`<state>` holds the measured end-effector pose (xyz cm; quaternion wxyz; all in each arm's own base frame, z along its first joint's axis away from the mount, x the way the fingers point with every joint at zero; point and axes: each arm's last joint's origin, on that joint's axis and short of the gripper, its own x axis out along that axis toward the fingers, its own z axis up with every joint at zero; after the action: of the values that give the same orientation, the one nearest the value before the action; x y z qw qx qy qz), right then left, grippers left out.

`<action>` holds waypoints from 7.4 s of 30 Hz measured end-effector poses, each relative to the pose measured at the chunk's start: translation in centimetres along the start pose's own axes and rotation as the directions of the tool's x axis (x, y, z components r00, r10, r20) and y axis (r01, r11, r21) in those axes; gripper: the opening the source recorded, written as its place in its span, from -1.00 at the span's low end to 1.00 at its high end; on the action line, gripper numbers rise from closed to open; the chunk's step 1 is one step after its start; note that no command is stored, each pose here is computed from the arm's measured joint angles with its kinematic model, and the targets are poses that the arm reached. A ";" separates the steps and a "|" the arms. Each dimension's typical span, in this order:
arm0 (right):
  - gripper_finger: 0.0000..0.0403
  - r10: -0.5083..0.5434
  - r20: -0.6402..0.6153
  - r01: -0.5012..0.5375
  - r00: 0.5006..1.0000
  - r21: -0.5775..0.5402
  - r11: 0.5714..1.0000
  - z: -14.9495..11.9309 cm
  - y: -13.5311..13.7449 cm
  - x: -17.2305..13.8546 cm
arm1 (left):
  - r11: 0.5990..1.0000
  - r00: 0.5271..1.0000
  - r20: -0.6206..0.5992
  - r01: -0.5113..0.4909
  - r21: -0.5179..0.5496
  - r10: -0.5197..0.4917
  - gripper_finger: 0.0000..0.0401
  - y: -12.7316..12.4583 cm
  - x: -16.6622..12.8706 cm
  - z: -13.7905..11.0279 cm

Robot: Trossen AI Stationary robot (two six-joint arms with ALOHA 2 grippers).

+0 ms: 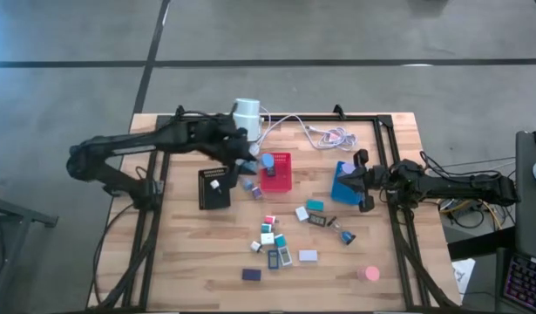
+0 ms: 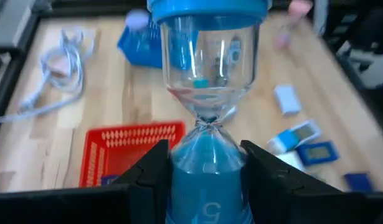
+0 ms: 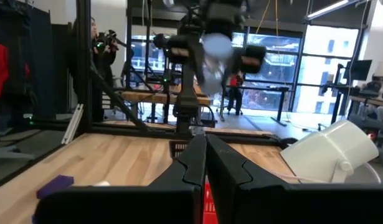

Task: Pick & Place Office items
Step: Put the bottom light blue hourglass into the blue basket

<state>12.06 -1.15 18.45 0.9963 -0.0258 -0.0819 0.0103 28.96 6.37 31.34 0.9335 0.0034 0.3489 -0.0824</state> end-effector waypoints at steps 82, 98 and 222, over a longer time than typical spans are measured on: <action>0.09 -0.059 -0.494 -0.204 0.867 -0.461 0.863 4.4 -0.3 20.5 | 0.992 0.879 -0.474 0.103 0.071 -0.057 -0.28 0.7 6.2 5.2; -0.05 -0.057 -0.498 -0.204 0.865 -0.453 0.868 4.5 -0.3 20.4 | 0.991 0.886 -0.462 0.095 0.090 -0.043 0.02 0.6 5.7 5.3; 0.11 0.012 -0.998 0.460 -0.068 -0.021 0.888 0.7 -2.1 10.9 | 0.941 0.766 0.624 -0.306 0.142 0.155 -0.95 -3.6 -4.9 -16.8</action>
<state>22.71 -2.95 21.05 0.7241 0.1547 0.6512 -0.1665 13.80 4.59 21.96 0.9913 0.1307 0.0170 -0.0037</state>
